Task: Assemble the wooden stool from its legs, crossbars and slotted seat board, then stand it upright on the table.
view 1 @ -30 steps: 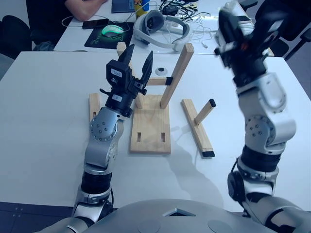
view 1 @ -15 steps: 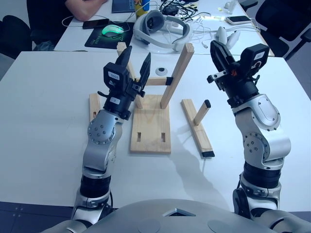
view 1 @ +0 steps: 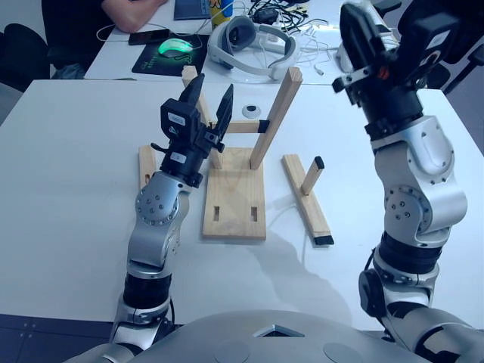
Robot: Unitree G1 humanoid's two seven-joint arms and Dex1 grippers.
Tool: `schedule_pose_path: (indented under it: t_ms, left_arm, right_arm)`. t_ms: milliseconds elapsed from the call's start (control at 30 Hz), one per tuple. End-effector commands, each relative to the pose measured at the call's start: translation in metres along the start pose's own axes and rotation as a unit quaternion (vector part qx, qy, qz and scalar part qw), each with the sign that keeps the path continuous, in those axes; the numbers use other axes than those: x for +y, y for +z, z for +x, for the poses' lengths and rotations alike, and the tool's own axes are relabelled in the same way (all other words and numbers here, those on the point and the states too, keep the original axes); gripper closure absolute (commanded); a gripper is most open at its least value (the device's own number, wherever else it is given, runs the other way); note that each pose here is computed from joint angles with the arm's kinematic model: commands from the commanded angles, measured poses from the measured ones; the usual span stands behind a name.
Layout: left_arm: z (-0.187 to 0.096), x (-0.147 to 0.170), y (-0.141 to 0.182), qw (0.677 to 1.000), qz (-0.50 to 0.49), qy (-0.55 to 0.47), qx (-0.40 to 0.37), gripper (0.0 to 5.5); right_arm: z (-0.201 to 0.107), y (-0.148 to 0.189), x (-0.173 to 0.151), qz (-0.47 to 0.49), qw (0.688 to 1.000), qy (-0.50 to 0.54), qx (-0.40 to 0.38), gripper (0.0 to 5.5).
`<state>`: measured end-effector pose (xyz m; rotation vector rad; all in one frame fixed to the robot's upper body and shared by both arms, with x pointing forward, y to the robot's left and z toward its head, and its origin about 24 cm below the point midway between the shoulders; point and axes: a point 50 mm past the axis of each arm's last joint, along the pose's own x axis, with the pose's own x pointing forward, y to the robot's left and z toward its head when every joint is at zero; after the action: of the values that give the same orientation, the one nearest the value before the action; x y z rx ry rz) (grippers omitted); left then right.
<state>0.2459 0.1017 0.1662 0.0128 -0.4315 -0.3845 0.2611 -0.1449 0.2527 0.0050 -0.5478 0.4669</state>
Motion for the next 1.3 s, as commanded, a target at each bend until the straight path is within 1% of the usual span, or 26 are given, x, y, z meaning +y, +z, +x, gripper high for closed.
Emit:
schedule_pose_path:
  t_ms: [33,67,100,133,167,200,233,267,333,367,433,533,633,700,733,767,800,900,933,967,1033,1100,1133,1233,1267,1300]
  left_arm:
    - [-0.001,0.001,0.0,1.0,0.004,0.006,0.002,2.97]
    - [-0.001,0.001,0.001,1.0,0.003,0.007,0.002,2.97]
    - [-0.001,0.0,0.001,1.0,0.002,0.007,0.002,2.97]
    - [-0.002,-0.001,0.001,1.0,0.001,0.007,0.002,2.97]
    - [-0.002,-0.001,0.002,1.0,0.001,0.007,0.003,2.97]
    - [-0.004,-0.002,0.002,1.0,0.001,0.008,0.003,2.97]
    - [-0.005,-0.001,0.002,1.0,0.001,0.011,0.006,2.97]
    - [-0.007,-0.001,0.001,1.0,0.0,0.01,0.009,2.97]
    - [-0.009,0.0,0.001,1.0,0.0,0.013,0.011,2.97]
    - [-0.009,-0.001,0.001,1.0,-0.001,0.012,0.011,2.97]
    - [-0.006,-0.002,0.0,1.0,-0.003,0.011,0.01,2.97]
    - [-0.002,-0.003,0.0,1.0,-0.003,0.01,0.005,2.97]
    - [-0.002,-0.003,-0.002,1.0,-0.002,0.012,0.005,2.97]
    - [-0.004,-0.002,-0.003,1.0,0.001,0.017,0.007,2.97]
    - [-0.005,-0.001,-0.003,1.0,0.003,0.018,0.008,2.97]
    - [-0.006,-0.001,-0.004,1.0,0.004,0.021,0.009,2.97]
    - [-0.007,-0.001,-0.004,1.0,0.006,0.021,0.01,2.97]
    - [-0.011,0.0,-0.005,0.999,0.007,0.029,0.012,2.97]
    - [-0.012,0.001,-0.006,0.999,0.008,0.034,0.013,2.97]
    - [-0.013,0.002,-0.006,0.999,0.009,0.038,0.013,2.97]
    - [-0.012,0.001,-0.006,0.999,0.01,0.041,0.011,2.97]
    - [-0.009,0.0,-0.002,0.999,0.01,0.046,0.001,2.97]
    - [-0.008,0.0,0.0,0.999,0.01,0.048,-0.002,2.97]
    - [-0.012,0.001,0.0,0.998,0.014,0.063,-0.001,2.97]
    - [-0.014,0.002,0.0,0.997,0.016,0.071,0.0,2.97]
    - [-0.017,0.002,0.001,0.997,0.017,0.078,0.0,2.97]
  right_arm:
    - [-0.013,-0.022,0.005,-0.013,0.999,0.024,0.039,5.49]
    - [-0.026,-0.047,0.009,0.001,0.994,0.048,0.099,5.49]
    - [-0.045,-0.078,0.013,0.002,0.981,0.067,0.184,5.49]
    - [-0.076,-0.12,0.011,0.032,0.943,0.057,0.328,5.49]
    - [-0.109,-0.148,0.011,0.051,0.896,0.057,0.437,5.49]
    - [-0.131,-0.154,0.011,0.044,0.872,0.064,0.483,5.49]
    - [-0.139,-0.152,0.013,0.059,0.861,0.069,0.5,5.49]
    - [-0.127,-0.139,0.018,0.07,0.882,0.07,0.461,5.49]
    - [-0.082,-0.106,0.026,0.105,0.937,0.069,0.326,5.49]
    - [-0.063,-0.091,0.028,0.11,0.955,0.071,0.266,5.49]
    - [-0.042,-0.073,0.029,0.112,0.97,0.075,0.205,5.49]
    - [-0.034,-0.069,0.025,0.101,0.974,0.08,0.187,5.49]
    - [-0.029,-0.066,0.018,0.056,0.979,0.074,0.179,5.49]
    - [-0.022,-0.06,0.009,0.029,0.983,0.064,0.17,5.49]
    - [-0.021,-0.058,-0.001,0.014,0.985,0.043,0.167,5.49]
    - [-0.026,-0.062,-0.014,0.004,0.983,0.014,0.181,5.3]
    - [-0.035,-0.068,-0.033,0.0,0.978,-0.034,0.205,5.27]
    - [-0.076,-0.094,-0.09,-0.003,0.944,-0.157,0.291,4.81]
    - [-0.084,-0.098,-0.101,-0.011,0.936,-0.17,0.309,4.75]
    - [-0.093,-0.104,-0.109,-0.019,0.93,-0.167,0.327,4.57]
    - [-0.113,-0.118,-0.115,-0.032,0.911,-0.151,0.382,4.3]
    - [-0.144,-0.133,-0.117,-0.017,0.882,-0.139,0.449,4.06]
    - [-0.155,-0.137,-0.114,-0.006,0.872,-0.116,0.476,3.87]
    - [-0.165,-0.129,-0.105,0.019,0.854,-0.017,0.52,3.48]
    - [-0.168,-0.127,-0.102,0.021,0.838,0.014,0.545,3.32]
    - [-0.17,-0.123,-0.103,0.024,0.828,0.023,0.56,3.17]
